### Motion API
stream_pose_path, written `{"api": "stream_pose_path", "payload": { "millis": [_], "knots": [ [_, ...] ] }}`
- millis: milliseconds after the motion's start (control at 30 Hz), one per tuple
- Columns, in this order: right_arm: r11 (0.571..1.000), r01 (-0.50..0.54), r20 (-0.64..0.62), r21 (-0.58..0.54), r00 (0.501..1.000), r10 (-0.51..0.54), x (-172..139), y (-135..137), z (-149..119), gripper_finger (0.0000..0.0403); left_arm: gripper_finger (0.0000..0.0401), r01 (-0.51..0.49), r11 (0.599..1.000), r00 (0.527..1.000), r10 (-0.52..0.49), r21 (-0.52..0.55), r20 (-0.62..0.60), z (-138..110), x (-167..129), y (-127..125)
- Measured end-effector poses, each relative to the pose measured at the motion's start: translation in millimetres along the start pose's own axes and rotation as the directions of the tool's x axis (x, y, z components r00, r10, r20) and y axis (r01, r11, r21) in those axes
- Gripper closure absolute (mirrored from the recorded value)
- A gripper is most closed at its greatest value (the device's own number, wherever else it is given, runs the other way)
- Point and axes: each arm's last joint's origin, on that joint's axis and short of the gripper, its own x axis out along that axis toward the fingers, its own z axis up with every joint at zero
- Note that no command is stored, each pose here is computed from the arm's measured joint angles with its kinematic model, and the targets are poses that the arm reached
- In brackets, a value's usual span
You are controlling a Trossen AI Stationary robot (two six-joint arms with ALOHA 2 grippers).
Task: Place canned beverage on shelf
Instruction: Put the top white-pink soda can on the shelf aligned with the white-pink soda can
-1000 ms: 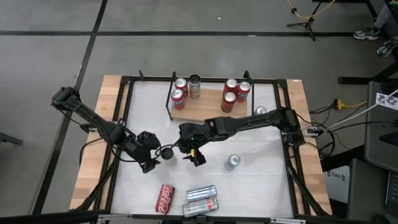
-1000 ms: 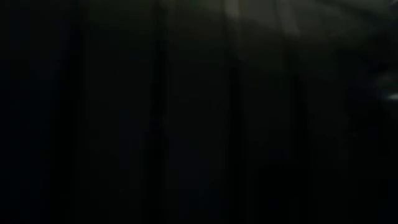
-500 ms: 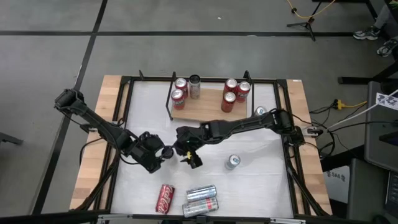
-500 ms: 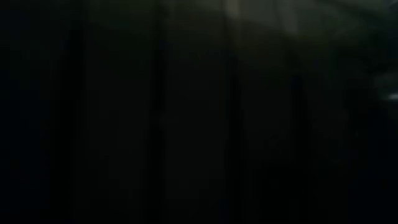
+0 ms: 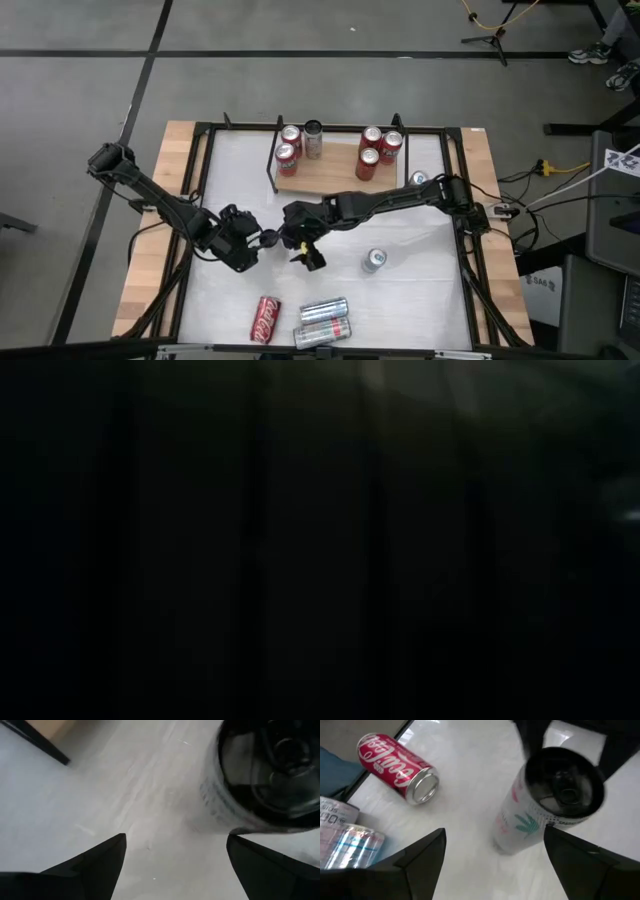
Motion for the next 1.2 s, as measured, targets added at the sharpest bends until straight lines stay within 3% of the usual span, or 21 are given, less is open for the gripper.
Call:
{"api": "stream_pose_path", "payload": {
  "millis": [267,467,700,1200],
  "knots": [
    [1.0,-0.013,-0.029,0.008,0.999,0.014,0,2,-3,0.0077,0.0058,-0.007,1.0,1.0,0.007,0.004,0.001,0,0,1],
    [0.997,0.064,-0.062,0.031,0.996,-0.062,-4,0,-4,0.0077,0.0058,0.02,1.0,0.999,-0.02,0.006,-0.04,-1,0,0],
    [0.984,0.179,-0.007,0.023,0.984,-0.178,-17,-3,7,0.0077,0.0058,0.029,0.999,0.995,-0.028,0.015,-0.092,-4,0,1],
    [0.982,0.186,0.074,0.018,0.98,-0.187,4,-8,9,0.0077,0.0058,0.035,0.999,0.995,-0.034,0.012,-0.092,-4,0,0]
  ]
}}
